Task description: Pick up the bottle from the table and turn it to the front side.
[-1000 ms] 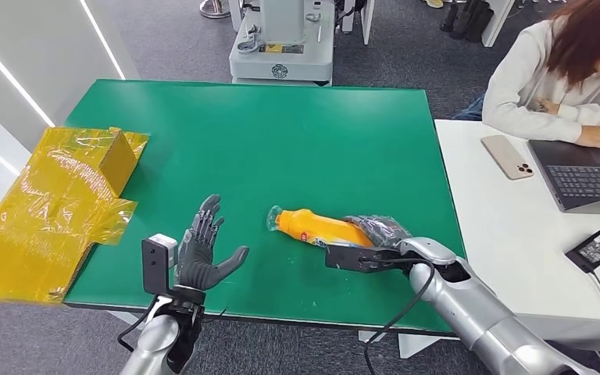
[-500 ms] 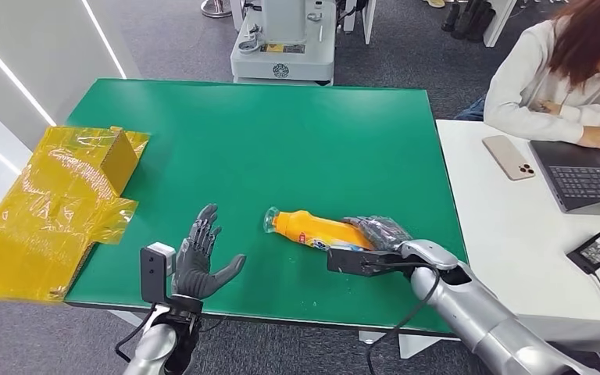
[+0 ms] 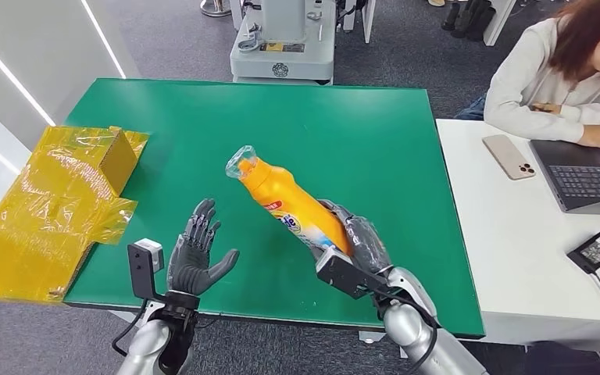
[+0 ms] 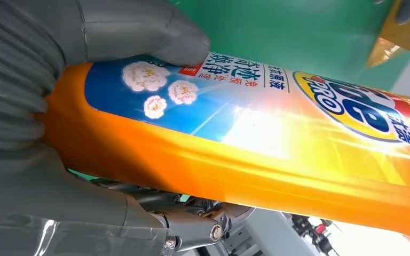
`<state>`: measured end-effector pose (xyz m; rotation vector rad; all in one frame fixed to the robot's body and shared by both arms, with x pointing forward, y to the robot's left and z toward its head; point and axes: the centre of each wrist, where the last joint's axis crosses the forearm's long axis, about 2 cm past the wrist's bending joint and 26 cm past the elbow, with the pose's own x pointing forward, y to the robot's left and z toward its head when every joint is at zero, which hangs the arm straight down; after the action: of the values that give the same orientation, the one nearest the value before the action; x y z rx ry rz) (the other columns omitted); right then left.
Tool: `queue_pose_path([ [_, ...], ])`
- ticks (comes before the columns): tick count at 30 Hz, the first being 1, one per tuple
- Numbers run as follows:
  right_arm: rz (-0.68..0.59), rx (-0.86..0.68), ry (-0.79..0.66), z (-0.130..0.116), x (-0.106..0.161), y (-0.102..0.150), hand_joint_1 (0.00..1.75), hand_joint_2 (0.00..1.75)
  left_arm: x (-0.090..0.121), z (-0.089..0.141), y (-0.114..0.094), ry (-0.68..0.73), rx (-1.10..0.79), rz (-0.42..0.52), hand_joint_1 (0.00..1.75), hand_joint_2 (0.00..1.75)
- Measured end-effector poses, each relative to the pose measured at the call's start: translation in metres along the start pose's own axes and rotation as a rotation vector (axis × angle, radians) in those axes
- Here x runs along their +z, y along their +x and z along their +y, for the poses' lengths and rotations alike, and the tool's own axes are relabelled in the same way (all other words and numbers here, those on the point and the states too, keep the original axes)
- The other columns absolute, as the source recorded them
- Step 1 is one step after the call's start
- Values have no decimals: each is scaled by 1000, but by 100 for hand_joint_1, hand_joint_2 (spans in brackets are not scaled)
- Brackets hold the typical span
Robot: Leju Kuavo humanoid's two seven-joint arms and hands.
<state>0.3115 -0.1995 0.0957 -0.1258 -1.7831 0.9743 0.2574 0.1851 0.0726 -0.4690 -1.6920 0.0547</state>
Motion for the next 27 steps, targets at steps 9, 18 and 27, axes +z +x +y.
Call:
queue_pose_path([
  [9,-14,-43,-17,15,1,19,175,175,-32,4,14,-81,48,-15,0,175],
  [18,-36,-48,25,27,-19,28,175,175,-87,-19,46,-250,152,-44,0,175],
  [27,0,-9,49,33,-33,31,175,175,-96,-35,47,-323,243,-14,0,175],
])
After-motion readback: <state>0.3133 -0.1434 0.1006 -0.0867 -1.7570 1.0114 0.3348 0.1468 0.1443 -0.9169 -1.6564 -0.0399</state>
